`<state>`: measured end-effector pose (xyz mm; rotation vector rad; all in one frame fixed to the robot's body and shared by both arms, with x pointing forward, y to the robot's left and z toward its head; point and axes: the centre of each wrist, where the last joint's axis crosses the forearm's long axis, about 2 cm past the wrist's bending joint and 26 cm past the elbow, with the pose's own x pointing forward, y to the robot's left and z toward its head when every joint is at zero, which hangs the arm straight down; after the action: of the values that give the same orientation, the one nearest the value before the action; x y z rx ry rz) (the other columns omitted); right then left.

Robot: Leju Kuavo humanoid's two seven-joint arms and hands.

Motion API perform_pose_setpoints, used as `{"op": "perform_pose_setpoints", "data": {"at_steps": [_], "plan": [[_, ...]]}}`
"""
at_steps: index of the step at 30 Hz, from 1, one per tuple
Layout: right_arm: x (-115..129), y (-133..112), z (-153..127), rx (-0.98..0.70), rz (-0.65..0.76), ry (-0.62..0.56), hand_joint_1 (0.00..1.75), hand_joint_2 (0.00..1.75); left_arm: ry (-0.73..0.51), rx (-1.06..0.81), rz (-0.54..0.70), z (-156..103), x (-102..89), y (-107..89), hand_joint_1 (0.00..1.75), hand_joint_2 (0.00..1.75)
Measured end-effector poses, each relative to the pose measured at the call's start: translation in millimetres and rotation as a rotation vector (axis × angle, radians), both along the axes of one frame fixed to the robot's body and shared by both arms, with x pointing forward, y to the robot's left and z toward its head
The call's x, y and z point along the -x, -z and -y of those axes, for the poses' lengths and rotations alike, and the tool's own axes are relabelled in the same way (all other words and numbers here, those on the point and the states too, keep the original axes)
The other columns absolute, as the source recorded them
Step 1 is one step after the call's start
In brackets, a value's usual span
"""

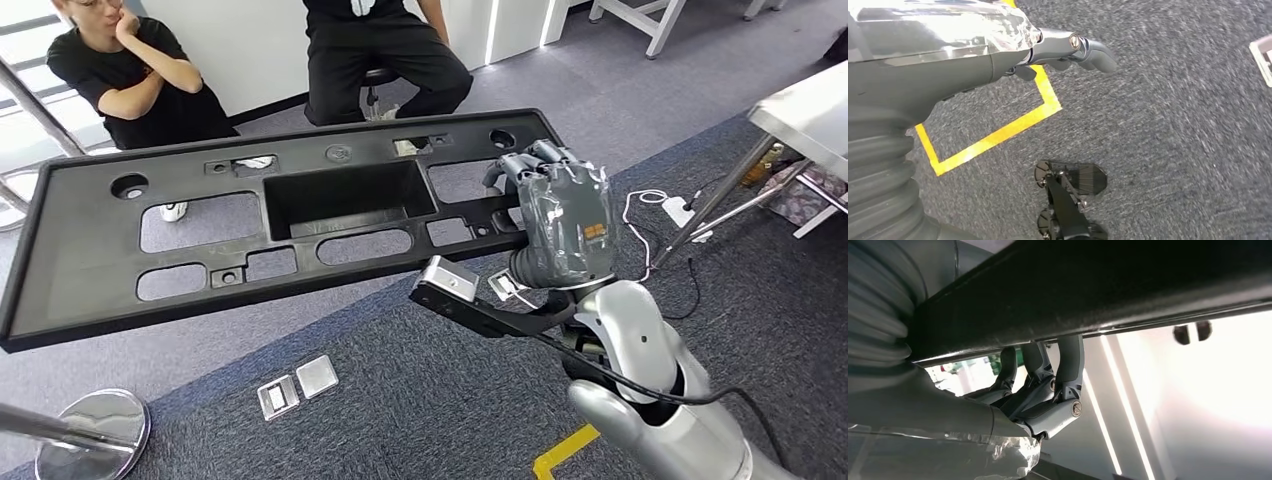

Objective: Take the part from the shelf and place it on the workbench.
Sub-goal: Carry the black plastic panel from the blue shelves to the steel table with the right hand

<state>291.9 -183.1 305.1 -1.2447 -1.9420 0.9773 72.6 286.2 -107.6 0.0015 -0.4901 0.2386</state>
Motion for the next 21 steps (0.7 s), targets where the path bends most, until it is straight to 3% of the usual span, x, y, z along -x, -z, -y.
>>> {"op": "perform_pose_setpoints", "data": {"at_steps": [21], "plan": [[0.5,0.5,0.6,-0.002,0.0,0.0,1.75,1.75,0.0,-0.006,-0.004,-3.1,1.9,0.3,0.0,1.75]]}}
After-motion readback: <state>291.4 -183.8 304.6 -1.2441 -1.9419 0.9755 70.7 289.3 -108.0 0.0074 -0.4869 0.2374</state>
